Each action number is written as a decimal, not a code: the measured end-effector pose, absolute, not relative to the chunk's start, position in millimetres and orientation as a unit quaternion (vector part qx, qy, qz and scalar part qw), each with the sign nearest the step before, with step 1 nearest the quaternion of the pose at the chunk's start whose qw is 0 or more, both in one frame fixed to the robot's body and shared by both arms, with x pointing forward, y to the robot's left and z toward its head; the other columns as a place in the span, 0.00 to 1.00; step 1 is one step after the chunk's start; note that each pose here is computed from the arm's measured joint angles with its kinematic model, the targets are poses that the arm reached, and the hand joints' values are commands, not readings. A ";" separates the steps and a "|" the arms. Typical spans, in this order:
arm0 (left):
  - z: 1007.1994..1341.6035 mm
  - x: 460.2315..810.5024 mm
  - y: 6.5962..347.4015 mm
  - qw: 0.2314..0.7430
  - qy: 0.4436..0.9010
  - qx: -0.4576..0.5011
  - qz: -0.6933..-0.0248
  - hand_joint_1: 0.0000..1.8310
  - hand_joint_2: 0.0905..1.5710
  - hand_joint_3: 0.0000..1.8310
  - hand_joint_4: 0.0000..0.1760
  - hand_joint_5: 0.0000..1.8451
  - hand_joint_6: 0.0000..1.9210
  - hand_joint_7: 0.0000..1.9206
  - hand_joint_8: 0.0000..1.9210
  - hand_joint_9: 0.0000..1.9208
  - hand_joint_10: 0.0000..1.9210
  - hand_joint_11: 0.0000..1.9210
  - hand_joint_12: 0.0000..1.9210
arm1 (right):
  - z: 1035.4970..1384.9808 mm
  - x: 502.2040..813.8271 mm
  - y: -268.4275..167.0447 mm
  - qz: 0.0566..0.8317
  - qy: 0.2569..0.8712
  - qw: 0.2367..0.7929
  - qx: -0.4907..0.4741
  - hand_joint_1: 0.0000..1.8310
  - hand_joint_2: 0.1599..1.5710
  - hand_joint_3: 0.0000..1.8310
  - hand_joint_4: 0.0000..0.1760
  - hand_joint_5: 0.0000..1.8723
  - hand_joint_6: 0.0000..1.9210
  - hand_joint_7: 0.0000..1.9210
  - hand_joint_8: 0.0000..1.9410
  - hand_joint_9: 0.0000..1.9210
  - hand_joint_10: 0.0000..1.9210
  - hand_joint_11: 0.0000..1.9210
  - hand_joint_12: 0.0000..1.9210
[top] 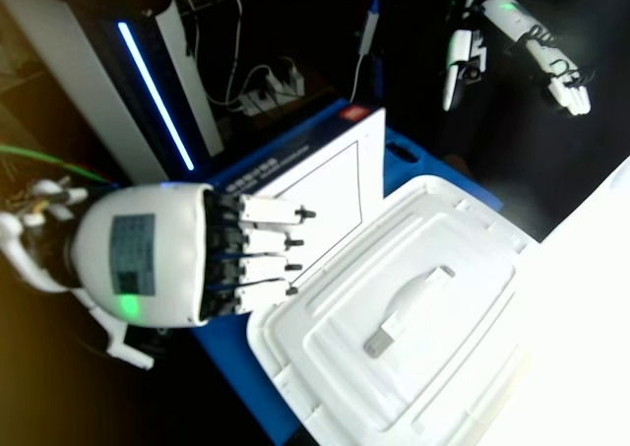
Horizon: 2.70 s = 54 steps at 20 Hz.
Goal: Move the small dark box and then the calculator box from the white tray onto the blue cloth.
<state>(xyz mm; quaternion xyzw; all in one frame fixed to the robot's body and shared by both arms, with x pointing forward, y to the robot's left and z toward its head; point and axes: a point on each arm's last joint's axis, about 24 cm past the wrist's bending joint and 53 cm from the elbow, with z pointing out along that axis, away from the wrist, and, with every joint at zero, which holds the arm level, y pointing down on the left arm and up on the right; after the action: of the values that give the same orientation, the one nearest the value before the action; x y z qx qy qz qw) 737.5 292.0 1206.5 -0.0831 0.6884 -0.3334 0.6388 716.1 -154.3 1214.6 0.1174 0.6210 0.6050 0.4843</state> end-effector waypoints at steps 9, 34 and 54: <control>1197.9 734.2 295.7 0.634 0.693 -0.091 -0.332 0.41 0.57 0.00 1.00 0.05 0.00 0.10 0.00 0.09 0.00 0.00 0.21 | 1183.0 702.5 -154.7 0.608 0.628 0.467 0.137 0.63 0.68 0.00 0.00 0.52 0.50 0.78 0.01 0.72 0.39 0.64 0.67; 1192.0 730.4 290.7 0.631 0.692 -0.091 -0.338 0.40 0.53 0.00 1.00 0.05 0.00 0.11 0.00 0.10 0.00 0.00 0.23 | 1135.8 687.0 -164.5 0.595 0.650 0.438 0.179 0.44 0.56 0.00 0.00 0.56 0.04 0.67 0.07 0.64 0.31 0.54 0.64; 1191.3 730.0 291.8 0.632 0.691 -0.092 -0.338 0.40 0.53 0.00 1.00 0.05 0.00 0.11 0.00 0.09 0.00 0.00 0.21 | 1172.1 670.1 -168.4 0.622 0.616 0.461 0.148 0.26 0.46 0.00 0.88 0.00 0.00 0.02 0.00 0.05 0.00 0.00 0.31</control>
<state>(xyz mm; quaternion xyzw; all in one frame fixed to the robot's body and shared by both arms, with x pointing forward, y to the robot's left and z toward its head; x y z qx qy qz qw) 730.0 291.8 1191.3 -0.0920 0.6914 -0.3384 0.6316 670.1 -168.4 1172.1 0.1481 0.6159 0.6216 0.4608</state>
